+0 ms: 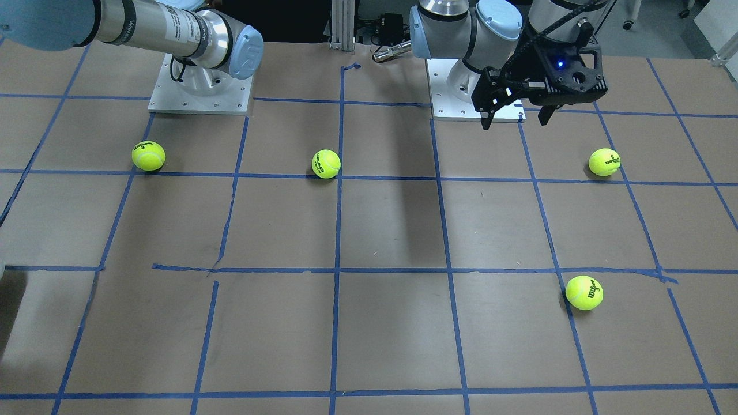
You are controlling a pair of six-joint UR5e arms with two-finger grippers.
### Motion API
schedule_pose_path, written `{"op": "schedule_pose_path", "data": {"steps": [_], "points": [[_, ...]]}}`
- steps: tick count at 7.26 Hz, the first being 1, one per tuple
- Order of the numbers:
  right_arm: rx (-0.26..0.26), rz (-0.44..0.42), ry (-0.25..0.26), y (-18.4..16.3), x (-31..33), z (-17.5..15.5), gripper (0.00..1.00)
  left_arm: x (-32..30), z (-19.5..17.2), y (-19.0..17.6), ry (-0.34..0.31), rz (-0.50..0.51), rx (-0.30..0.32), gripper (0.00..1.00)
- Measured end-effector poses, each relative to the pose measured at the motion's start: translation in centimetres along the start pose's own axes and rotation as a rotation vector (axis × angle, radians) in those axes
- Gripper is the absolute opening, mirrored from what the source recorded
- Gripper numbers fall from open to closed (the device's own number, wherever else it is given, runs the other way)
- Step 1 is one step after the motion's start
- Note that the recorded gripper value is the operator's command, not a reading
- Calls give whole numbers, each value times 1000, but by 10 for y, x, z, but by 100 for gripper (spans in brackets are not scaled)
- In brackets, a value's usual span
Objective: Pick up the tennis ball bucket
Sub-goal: 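Lower the right gripper over the upright can and close on its top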
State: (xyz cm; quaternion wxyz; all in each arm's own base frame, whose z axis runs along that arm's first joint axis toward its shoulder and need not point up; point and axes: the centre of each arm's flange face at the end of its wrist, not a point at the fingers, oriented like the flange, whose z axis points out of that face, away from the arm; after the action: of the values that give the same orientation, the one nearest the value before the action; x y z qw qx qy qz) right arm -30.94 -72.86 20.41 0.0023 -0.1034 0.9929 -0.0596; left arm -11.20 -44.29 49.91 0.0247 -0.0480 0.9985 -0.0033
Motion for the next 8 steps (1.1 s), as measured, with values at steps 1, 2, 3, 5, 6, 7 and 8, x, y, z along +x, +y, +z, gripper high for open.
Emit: {"op": "schedule_pose_path", "data": {"steps": [1, 2, 3, 5, 6, 7, 8], "points": [[-3, 4, 3, 0, 1, 2, 98, 0, 0, 0, 0, 0, 0, 100], [-4, 9, 3, -1, 2, 3, 98, 0, 0, 0, 0, 0, 0, 100], [0, 24, 1, -1, 2, 4, 96, 0, 0, 0, 0, 0, 0, 100], [1, 65, -2, -2, 3, 6, 84, 0, 0, 0, 0, 0, -1, 100], [-1, 72, -4, -2, 3, 9, 72, 0, 0, 0, 0, 0, -1, 100], [-3, 76, -5, -2, 3, 11, 63, 0, 0, 0, 0, 0, -1, 100], [-3, 78, -6, -2, 3, 11, 63, 0, 0, 0, 0, 0, -1, 100]]}}
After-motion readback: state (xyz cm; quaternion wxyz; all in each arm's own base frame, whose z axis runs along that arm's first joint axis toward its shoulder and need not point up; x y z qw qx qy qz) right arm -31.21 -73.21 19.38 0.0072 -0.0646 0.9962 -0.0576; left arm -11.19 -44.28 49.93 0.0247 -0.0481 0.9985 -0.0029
